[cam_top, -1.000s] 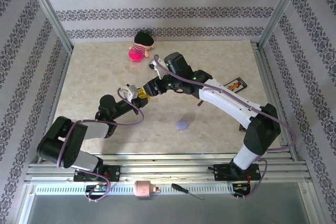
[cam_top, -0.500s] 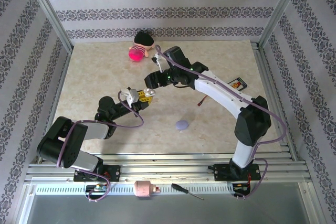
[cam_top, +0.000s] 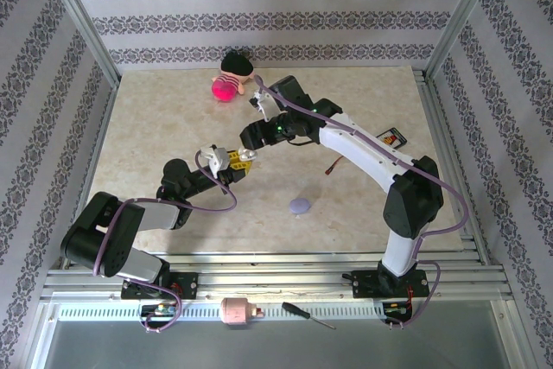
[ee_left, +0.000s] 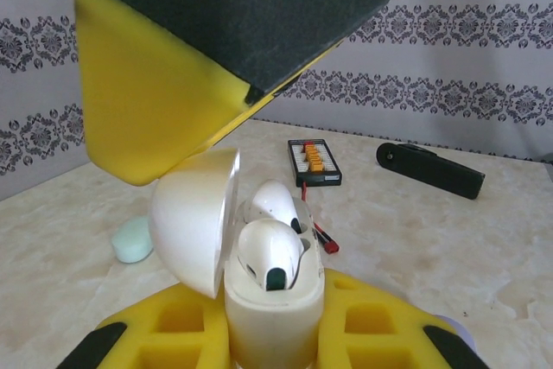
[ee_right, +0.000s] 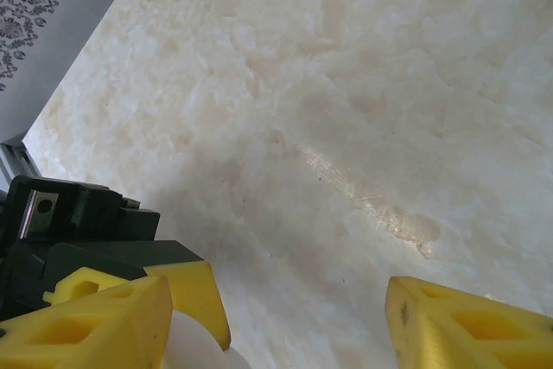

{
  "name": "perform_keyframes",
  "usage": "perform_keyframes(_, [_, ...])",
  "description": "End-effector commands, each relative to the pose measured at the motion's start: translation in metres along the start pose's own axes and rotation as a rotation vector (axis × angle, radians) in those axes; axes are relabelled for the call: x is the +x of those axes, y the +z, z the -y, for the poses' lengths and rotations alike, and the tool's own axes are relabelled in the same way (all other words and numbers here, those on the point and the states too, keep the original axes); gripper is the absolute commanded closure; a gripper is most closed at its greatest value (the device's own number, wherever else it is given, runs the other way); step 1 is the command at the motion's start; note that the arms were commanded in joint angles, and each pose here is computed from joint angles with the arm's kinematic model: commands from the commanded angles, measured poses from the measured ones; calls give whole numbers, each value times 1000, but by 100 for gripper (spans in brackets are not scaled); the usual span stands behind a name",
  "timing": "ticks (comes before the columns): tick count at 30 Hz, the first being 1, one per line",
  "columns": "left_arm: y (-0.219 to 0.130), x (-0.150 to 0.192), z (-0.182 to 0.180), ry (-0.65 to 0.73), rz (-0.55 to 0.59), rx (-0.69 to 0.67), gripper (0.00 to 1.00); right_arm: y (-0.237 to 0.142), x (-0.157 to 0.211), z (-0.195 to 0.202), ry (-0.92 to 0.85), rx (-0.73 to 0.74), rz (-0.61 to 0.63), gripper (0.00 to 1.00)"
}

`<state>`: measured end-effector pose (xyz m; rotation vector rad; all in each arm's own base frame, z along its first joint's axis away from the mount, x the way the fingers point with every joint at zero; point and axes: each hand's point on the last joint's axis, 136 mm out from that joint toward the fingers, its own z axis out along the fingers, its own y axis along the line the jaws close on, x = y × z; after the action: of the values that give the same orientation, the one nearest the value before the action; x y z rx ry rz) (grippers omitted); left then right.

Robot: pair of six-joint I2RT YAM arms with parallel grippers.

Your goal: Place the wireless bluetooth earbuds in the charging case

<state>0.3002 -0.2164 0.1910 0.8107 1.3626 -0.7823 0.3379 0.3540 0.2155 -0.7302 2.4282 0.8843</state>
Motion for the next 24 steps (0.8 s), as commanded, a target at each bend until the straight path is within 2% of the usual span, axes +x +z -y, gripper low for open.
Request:
perform_keyframes(1, [3,-19,-2,44,52,-12,92,-8,22,-3,-10,-9,-84,35])
perform_keyframes(5, [3,-18,-3,38,46,-13,92,-13,25,-1,-17,-5,-93,35])
perform_keyframes(10, [4,-15,1,28,32,11,92,-27,16,-10,-94,-27,-23,35])
perform_keyframes(15, [3,-12,14,16,9,87,92,-56,14,-34,-343,-98,77,34])
perform_keyframes(22, [-3,-14,35,-1,-7,195,91,-79,55,-57,-802,-220,97,31])
perform_keyframes(24, [-5,-15,39,-7,-11,212,91,-82,59,-60,-866,-234,101,32])
